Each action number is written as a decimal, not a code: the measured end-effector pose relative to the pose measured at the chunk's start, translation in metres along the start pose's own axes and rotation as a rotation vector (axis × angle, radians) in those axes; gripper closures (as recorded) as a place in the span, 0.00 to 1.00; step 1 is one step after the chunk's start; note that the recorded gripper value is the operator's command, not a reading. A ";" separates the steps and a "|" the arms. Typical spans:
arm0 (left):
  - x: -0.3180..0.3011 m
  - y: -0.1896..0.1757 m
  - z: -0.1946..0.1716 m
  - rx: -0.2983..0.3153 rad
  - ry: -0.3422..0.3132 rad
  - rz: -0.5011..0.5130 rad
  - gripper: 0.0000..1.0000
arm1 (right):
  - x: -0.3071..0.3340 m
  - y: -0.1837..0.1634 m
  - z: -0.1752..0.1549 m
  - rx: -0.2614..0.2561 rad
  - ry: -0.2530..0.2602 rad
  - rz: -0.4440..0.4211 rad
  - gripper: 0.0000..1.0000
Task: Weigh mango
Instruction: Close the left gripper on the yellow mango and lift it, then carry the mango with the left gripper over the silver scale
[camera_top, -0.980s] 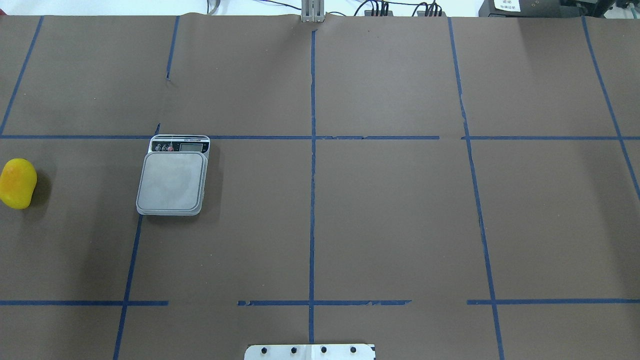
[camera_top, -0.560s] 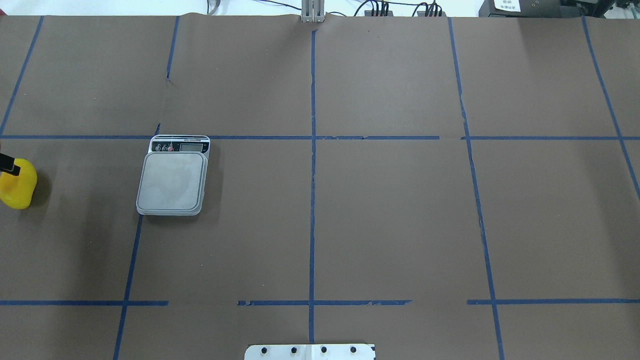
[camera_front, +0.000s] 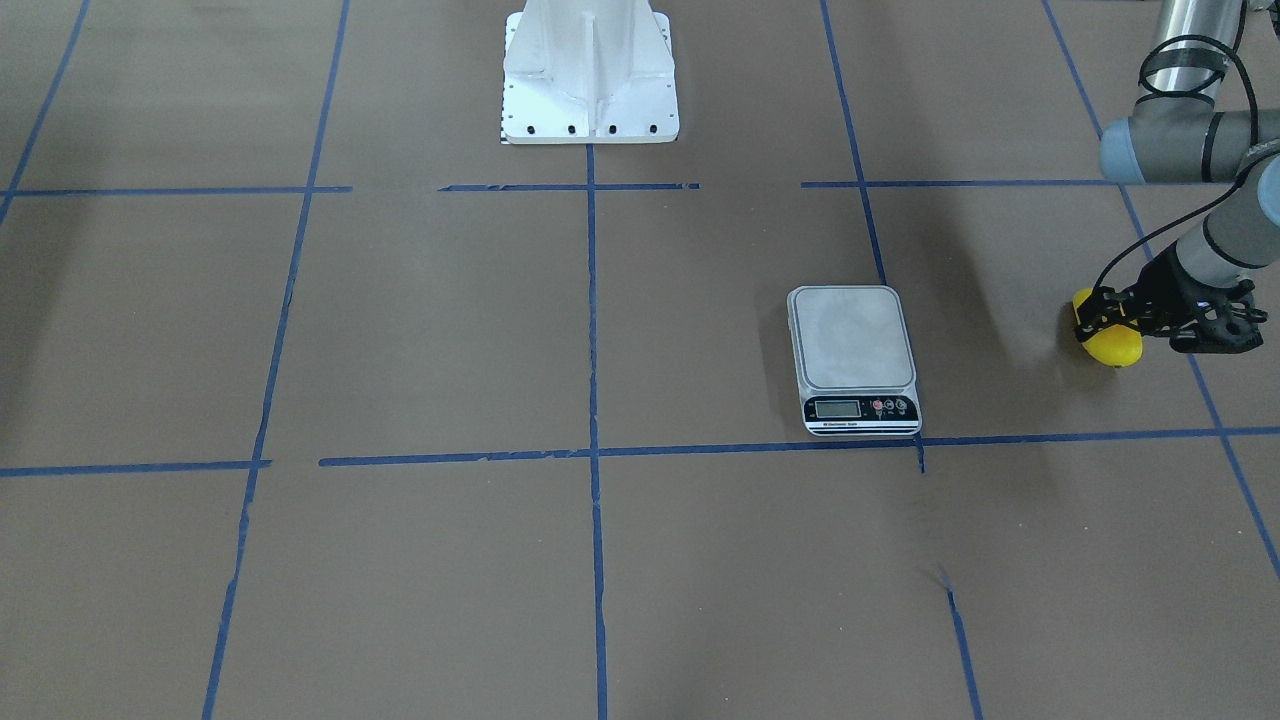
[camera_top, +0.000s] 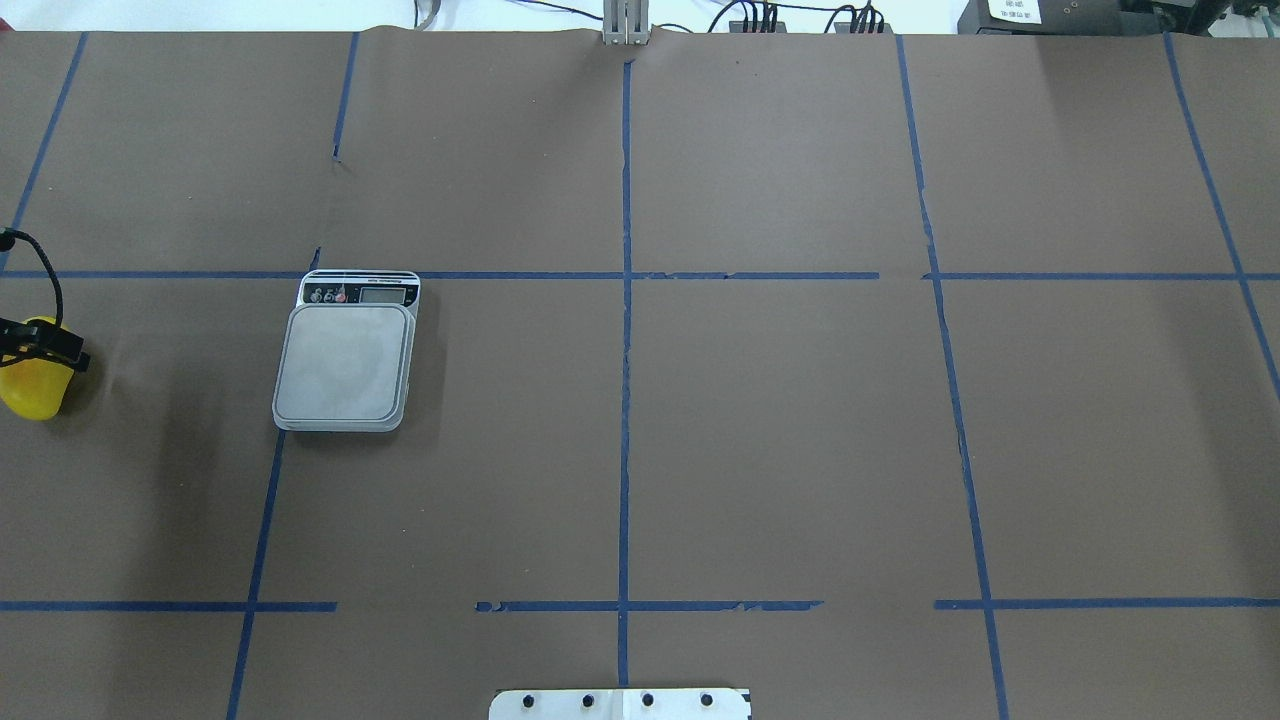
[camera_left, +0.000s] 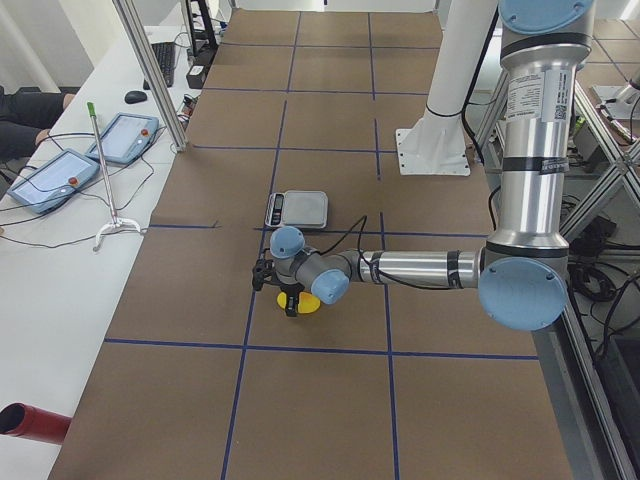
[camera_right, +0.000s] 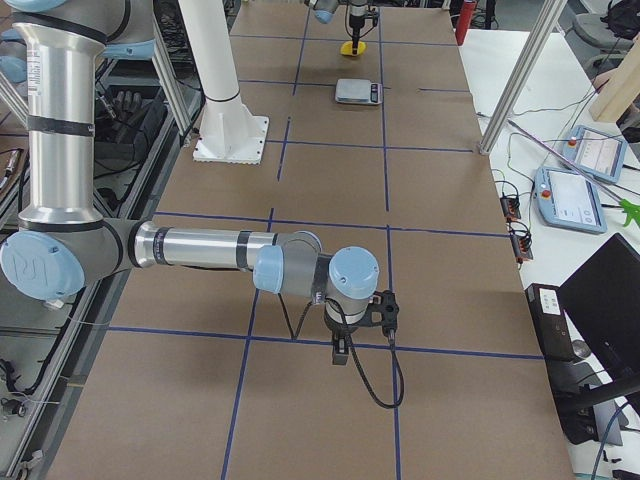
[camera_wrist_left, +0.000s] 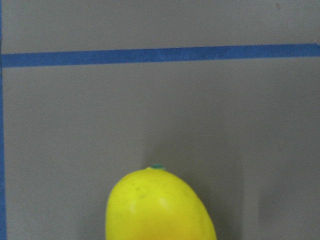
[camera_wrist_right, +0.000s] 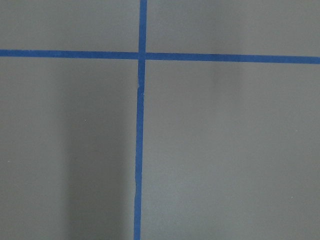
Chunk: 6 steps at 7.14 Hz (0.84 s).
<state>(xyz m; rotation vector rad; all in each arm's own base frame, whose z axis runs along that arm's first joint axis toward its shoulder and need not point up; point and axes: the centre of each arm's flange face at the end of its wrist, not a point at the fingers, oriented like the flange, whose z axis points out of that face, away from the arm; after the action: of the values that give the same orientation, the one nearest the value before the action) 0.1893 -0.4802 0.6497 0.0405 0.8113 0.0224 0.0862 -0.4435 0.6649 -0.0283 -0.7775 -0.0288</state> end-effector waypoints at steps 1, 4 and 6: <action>0.023 -0.003 -0.020 0.027 0.025 -0.019 1.00 | 0.000 0.000 0.000 0.000 0.000 0.000 0.00; 0.157 -0.020 -0.097 0.078 0.122 -0.076 1.00 | 0.000 0.000 0.000 0.000 0.000 0.000 0.00; 0.268 -0.027 -0.070 0.024 0.151 -0.106 1.00 | 0.000 0.000 0.000 0.000 0.000 0.000 0.00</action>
<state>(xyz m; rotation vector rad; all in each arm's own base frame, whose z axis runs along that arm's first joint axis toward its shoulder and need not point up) 0.3228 -0.4954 0.4062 0.0189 0.9634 -0.0855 0.0862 -0.4435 0.6648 -0.0284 -0.7776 -0.0285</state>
